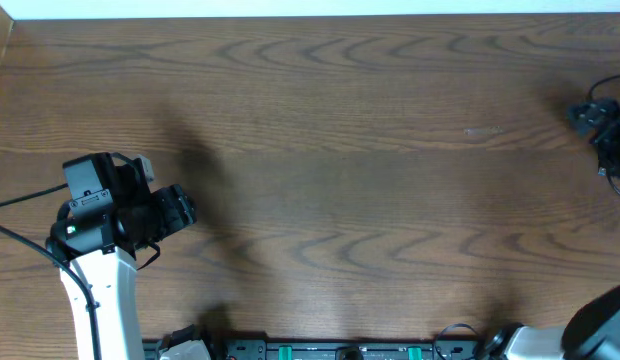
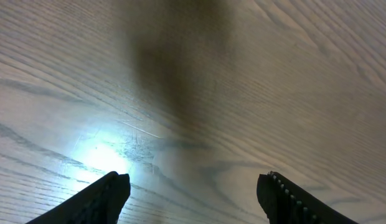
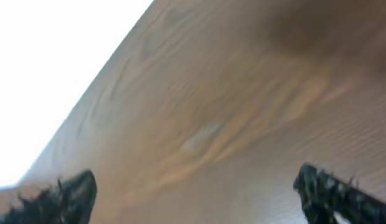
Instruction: Untangle cables
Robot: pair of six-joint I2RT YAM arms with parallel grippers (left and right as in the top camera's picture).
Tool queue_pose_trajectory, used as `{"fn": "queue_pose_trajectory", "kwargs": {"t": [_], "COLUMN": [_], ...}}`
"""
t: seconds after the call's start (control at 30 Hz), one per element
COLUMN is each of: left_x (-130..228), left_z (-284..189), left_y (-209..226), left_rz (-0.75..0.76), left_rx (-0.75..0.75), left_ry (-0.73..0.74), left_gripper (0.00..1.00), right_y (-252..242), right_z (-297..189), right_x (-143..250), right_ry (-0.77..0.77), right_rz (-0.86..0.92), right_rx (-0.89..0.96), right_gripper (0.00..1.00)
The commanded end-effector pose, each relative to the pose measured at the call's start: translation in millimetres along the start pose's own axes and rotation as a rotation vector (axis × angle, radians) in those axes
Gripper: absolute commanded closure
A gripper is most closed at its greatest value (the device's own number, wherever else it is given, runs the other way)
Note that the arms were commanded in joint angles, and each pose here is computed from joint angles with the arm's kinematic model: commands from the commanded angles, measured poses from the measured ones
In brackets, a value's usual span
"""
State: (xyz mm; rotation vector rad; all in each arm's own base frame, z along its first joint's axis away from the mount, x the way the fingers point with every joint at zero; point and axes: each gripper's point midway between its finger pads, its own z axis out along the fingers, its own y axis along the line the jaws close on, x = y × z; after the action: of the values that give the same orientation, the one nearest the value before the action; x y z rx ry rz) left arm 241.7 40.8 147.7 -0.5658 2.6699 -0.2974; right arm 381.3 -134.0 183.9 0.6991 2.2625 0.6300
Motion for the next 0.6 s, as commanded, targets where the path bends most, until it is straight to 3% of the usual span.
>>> {"fn": "queue_pose_trajectory", "kwargs": {"t": [0.0, 0.23, 0.57], "left_x": [-1.7, -1.6, -1.6], "left_z": [-1.0, -1.0, -1.1], "left_y": [-3.2, -3.1, -4.0], "left_rz": [0.013, 0.013, 0.012], "left_rx": [0.014, 0.014, 0.018], "left_ry": [-0.005, -0.004, -0.004], "left_gripper": [0.28, 0.28, 0.27], "right_y": [53.5, 141.9, 205.8], "right_z": [-22.4, -83.8, -220.0], "right_x": [13.2, 63.3, 125.8], "right_ry": [0.046, 0.106, -0.222], "right_rz": [-0.312, -0.567, -0.884], "right_rx": [-0.067, -0.189, -0.263], "right_gripper": [0.01, 0.10, 0.09]}}
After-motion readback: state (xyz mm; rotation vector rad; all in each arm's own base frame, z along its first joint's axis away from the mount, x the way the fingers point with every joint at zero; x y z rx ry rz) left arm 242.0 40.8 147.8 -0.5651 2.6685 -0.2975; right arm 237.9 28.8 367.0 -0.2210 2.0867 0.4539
